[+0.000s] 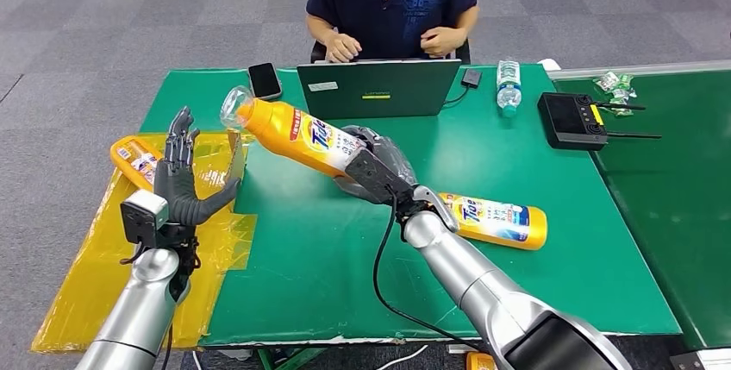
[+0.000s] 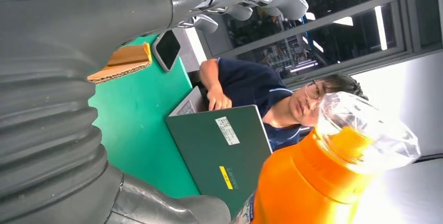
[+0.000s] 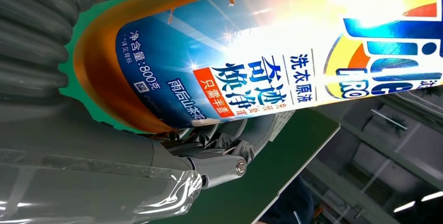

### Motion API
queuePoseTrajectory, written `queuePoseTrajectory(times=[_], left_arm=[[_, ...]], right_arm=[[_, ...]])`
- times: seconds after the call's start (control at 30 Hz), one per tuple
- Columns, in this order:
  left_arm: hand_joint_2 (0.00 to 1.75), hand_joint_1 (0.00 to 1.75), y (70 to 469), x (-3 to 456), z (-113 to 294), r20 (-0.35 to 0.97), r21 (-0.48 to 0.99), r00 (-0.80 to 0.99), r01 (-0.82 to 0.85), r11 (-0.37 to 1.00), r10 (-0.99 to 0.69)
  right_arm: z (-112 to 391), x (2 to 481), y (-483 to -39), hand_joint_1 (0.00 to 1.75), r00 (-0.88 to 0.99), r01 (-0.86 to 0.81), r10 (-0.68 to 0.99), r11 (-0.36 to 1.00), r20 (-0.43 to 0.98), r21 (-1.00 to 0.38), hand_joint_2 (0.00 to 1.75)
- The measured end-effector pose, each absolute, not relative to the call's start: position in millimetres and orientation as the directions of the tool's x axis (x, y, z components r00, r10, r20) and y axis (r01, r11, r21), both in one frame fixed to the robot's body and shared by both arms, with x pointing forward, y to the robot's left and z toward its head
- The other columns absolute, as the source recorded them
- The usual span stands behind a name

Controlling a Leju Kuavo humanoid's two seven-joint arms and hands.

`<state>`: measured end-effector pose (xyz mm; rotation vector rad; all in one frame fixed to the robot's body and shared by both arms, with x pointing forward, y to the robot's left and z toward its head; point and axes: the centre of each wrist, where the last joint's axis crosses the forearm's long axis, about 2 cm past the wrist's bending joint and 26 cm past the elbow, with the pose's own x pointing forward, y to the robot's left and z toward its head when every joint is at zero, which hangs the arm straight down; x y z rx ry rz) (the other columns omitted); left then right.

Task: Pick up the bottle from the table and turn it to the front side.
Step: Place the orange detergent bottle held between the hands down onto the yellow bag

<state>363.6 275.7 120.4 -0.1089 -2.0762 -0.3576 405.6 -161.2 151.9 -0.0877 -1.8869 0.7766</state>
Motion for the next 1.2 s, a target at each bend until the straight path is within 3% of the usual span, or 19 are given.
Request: queuePoseTrajectory(times=[0.33,0.67,1.2], left_arm=[[1.75,0.0,273.9,363.2,122.2,0.861,0.173,-0.507,0.254,0.952,-0.021],[1.75,0.0,266.8,362.7,124.3,0.852,-0.057,-0.464,0.374,0.926,0.24],[1.75,0.0,204.2,347.0,85.5,0.802,-0.412,-0.258,0.414,0.812,0.538]], right_arm=[[148.6,404.8,-158.9,1.75,-0.438,-0.295,0.393,0.787,0.809,-0.542,1.75],[141.9,400.9,-149.2,1.75,-0.423,-0.34,0.347,0.795,0.837,-0.502,1.75],[139.4,387.2,-116.0,1.75,-0.419,-0.389,0.297,0.796,0.858,-0.464,1.75]])
